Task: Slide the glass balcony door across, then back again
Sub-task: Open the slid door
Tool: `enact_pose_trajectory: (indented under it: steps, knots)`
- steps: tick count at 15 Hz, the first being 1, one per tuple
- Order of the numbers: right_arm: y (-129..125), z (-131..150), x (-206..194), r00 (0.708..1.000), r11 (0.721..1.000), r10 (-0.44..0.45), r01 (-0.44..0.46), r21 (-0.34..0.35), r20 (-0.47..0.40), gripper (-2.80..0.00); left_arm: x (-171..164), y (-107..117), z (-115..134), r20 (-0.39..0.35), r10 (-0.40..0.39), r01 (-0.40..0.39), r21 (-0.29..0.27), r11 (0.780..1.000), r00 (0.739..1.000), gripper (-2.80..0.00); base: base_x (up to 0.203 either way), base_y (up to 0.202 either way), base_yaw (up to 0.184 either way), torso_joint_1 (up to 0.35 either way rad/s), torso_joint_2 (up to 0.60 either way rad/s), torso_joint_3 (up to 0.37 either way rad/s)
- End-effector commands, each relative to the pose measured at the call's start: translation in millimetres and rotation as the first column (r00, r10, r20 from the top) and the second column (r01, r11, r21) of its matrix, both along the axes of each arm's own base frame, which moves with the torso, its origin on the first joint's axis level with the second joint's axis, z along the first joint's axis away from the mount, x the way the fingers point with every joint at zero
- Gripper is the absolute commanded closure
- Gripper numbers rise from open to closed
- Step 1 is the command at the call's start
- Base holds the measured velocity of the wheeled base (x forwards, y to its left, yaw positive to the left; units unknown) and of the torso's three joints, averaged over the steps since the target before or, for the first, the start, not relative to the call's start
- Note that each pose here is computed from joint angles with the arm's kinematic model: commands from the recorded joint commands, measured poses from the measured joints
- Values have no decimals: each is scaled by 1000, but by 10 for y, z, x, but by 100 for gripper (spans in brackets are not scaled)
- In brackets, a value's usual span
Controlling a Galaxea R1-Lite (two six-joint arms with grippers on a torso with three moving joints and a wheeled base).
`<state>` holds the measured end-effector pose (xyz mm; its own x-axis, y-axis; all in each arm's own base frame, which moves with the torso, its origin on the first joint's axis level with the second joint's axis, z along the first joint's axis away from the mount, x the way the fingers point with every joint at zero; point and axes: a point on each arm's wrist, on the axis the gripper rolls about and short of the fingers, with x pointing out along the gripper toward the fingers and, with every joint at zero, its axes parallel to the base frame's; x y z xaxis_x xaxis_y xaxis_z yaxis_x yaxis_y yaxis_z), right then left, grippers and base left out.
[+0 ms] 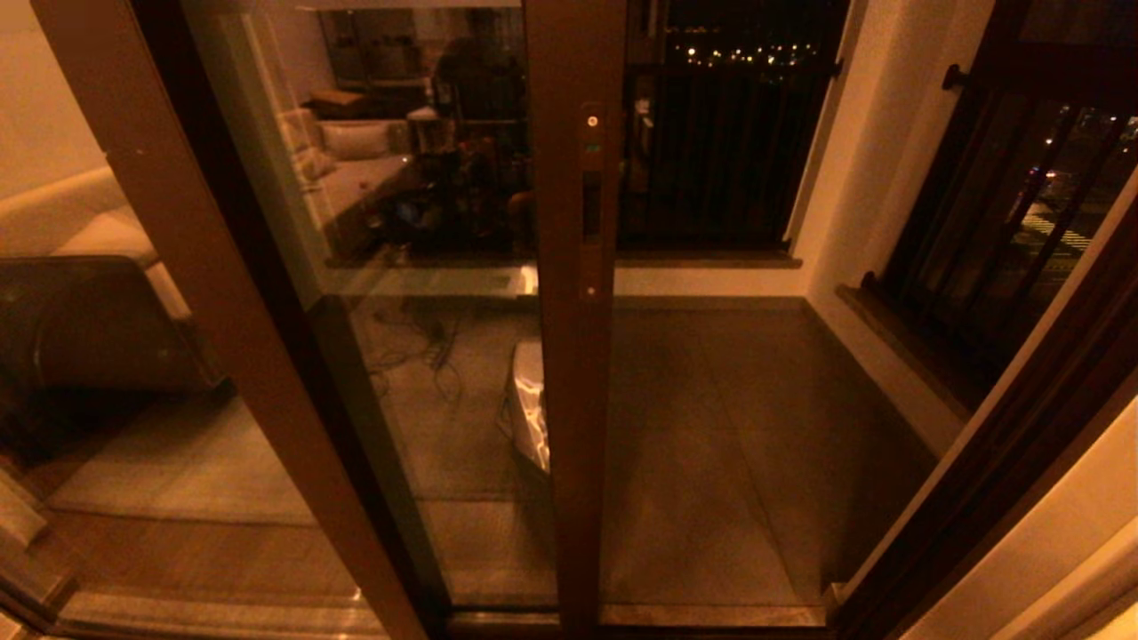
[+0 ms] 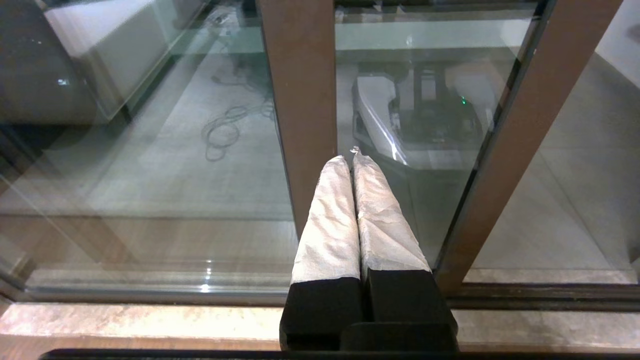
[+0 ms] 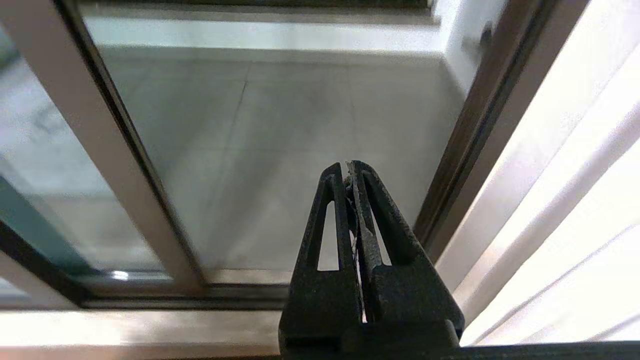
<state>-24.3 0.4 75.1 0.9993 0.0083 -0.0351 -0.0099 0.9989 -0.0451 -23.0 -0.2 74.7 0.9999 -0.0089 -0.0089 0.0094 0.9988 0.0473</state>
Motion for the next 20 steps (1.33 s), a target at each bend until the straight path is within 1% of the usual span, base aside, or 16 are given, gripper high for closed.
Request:
enact_pose_trajectory:
  steps: [1, 4, 5, 6, 7, 8, 9, 10, 16, 18, 20]
  knots:
    - [-1, -4, -2, 1000, 1000, -5, 5, 29, -7, 0, 0, 0, -1, 0, 1, -1, 0, 1000, 1000, 0, 0, 0, 0, 0, 0, 0]
    - [-1, -4, -2, 1000, 1000, -5, 5, 30, -7, 0, 0, 0, -1, 0, 1, -1, 0, 1000, 1000, 0, 0, 0, 0, 0, 0, 0]
    - [-1, -4, -2, 1000, 1000, -5, 5, 30, -7, 0, 0, -1, -1, 0, -5, 5, 17, 1000, 1000, 0, 0, 0, 0, 0, 0, 0]
    - [-1, -4, -2, 1000, 1000, -5, 5, 30, -7, 0, 0, -3, -2, -1, -11, 11, 43, 999, 1000, 0, 0, 0, 0, 0, 0, 0]
    - [-1, -4, -2, 1000, 1000, -5, 5, 30, -7, 0, -2, -4, -2, -4, -16, 16, 88, 996, 1000, 0, 0, 0, 0, 0, 0, 0]
    - [-1, -4, -2, 1000, 1000, -5, 5, 30, -7, 0, -3, -5, 0, -5, -22, 23, 141, 990, 1000, 0, 0, 0, 0, 0, 0, 0]
    - [-1, -4, -2, 1000, 1000, -5, 5, 30, -7, 0, -3, -13, 4, -1, -56, 55, 201, 978, 998, 0, 0, 0, 0, 0, 0, 0]
    - [-1, -4, -2, 1000, 1000, -5, 5, 30, -7, 0, -2, -16, 11, 6, -71, 68, 217, 974, 997, 0, 0, 0, 0, 0, 0, 0]
    - [-1, -4, -2, 1000, 1000, -5, 5, 30, -7, 0, 3, -16, 10, 11, -71, 67, 222, 973, 997, 0, 0, 0, 0, 0, 0, 0]
    - [-1, -4, -2, 1000, 1000, -5, 5, 30, -7, 0, 2, -16, 9, 12, -72, 67, 243, 968, 997, 0, 0, 0, 0, 0, 0, 0]
    - [-1, -4, -2, 1000, 1000, -5, 5, 30, -7, 0, 7, -16, 12, 7, -72, 68, 243, 968, 997, 0, 0, 0, 0, 0, 0, 0]
